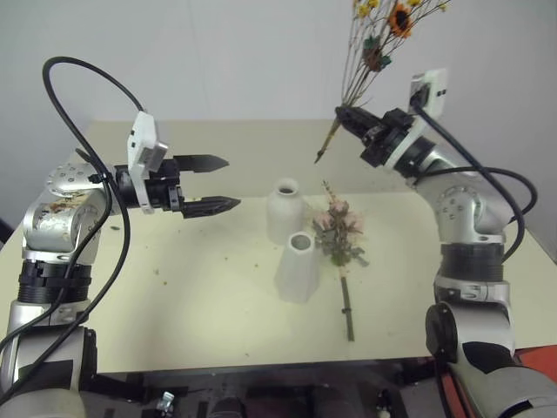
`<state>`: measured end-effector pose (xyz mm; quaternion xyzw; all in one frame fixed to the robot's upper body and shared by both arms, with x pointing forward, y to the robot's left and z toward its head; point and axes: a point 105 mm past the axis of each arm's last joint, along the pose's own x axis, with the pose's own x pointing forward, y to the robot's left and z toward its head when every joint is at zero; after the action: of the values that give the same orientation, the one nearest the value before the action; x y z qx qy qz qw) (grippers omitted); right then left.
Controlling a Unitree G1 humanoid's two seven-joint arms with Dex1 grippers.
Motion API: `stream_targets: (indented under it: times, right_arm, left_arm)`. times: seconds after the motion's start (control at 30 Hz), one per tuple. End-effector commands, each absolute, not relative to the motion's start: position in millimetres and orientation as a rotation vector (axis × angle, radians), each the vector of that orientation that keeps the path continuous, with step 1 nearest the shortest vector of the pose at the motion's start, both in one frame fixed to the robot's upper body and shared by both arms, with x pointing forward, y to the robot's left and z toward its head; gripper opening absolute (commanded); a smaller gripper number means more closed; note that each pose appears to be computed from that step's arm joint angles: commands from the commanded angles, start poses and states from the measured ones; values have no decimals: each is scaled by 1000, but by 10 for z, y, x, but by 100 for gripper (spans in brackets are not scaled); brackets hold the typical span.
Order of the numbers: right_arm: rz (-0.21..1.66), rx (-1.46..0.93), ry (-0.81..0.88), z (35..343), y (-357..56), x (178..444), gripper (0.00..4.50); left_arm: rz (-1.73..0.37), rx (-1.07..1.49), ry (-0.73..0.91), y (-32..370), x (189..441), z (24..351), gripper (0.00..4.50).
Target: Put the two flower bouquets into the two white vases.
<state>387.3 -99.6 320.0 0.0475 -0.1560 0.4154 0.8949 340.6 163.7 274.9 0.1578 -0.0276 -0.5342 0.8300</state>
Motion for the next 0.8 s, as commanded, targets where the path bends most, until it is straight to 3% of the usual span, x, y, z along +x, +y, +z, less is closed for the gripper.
stream_targets:
  times: [0.03, 0.33, 0.8]
  right_arm:
    - [925, 54, -421, 3365, -883, 3748, 6]
    - [1009, -43, -415, 3222, -621, 3746, 6]
    - [1020, -190, -275, 2980, -355, 4005, 6]
  left_arm:
    - [-1062, 348, -37, 1645, 3449, 2910, 450]
    - [-1002, 312, 15, 1669, 3520, 2930, 450]
    - [-1011, 307, 6, 1673, 3477, 2908, 450]
